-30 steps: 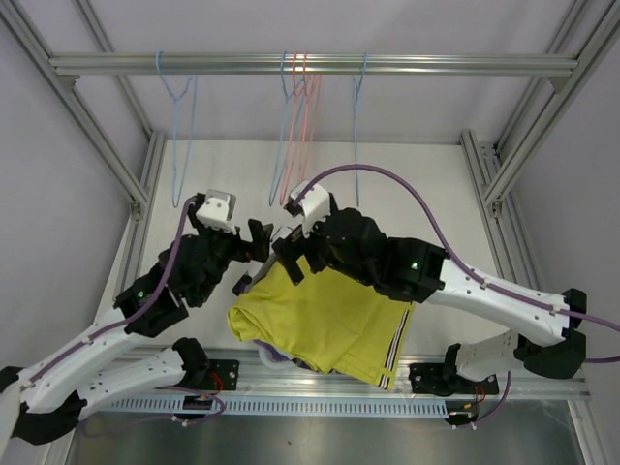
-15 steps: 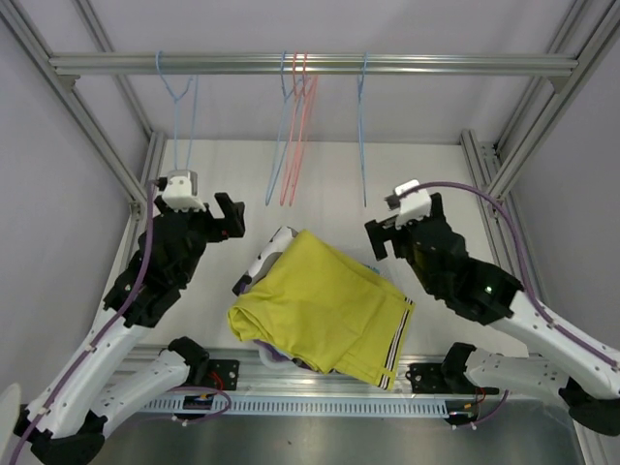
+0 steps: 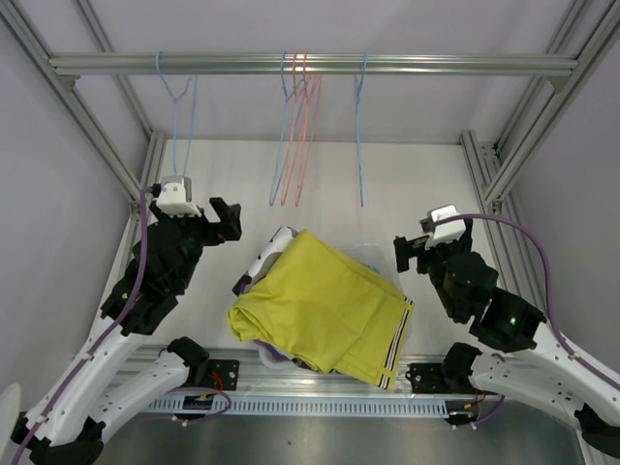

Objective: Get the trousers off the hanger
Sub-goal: Reset both arms

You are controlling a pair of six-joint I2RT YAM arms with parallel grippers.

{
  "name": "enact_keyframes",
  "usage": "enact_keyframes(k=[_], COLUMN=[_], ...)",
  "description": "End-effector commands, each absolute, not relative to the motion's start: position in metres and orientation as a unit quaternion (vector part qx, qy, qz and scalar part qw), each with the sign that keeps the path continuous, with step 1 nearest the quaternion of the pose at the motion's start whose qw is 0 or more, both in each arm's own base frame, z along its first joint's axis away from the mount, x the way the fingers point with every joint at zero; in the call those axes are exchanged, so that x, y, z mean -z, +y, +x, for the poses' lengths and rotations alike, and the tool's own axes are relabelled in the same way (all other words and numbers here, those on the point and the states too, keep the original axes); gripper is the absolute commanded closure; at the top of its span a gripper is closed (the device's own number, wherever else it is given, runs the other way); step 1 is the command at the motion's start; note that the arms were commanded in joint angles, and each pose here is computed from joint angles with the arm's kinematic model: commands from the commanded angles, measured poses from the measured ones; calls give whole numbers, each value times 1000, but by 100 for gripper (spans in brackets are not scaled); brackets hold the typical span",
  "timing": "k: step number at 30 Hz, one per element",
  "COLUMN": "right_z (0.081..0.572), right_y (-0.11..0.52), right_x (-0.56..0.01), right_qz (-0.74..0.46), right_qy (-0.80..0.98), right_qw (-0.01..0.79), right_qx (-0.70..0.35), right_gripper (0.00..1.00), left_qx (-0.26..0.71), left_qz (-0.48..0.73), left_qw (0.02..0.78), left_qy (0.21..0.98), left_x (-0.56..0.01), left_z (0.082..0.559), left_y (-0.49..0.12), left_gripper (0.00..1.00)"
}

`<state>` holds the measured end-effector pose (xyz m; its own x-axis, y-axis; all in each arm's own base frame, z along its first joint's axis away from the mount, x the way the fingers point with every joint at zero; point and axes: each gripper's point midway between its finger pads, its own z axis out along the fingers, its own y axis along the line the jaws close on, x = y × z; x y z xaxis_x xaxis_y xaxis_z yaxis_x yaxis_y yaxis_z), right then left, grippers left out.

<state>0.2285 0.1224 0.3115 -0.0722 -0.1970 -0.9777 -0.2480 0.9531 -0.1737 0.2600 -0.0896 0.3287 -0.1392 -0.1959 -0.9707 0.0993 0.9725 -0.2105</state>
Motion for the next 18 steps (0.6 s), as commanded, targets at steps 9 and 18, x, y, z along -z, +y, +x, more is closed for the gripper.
enact_keyframes(k=[9,18], right_z=[222,231], right_y=[86,109], right_x=[-327,-309], right_qz=[-68,-92], right_qy=[708,752], right_qw=[703,653], right_qx=[-14,-1], right_gripper=[0,0], left_qx=[94,83], left_qz=[-50,-59], left_qw=[666,668], left_qy=[739,737], left_x=[-333,-333], left_z=[266,265], left_y=[-81,-75], left_gripper=[1,1])
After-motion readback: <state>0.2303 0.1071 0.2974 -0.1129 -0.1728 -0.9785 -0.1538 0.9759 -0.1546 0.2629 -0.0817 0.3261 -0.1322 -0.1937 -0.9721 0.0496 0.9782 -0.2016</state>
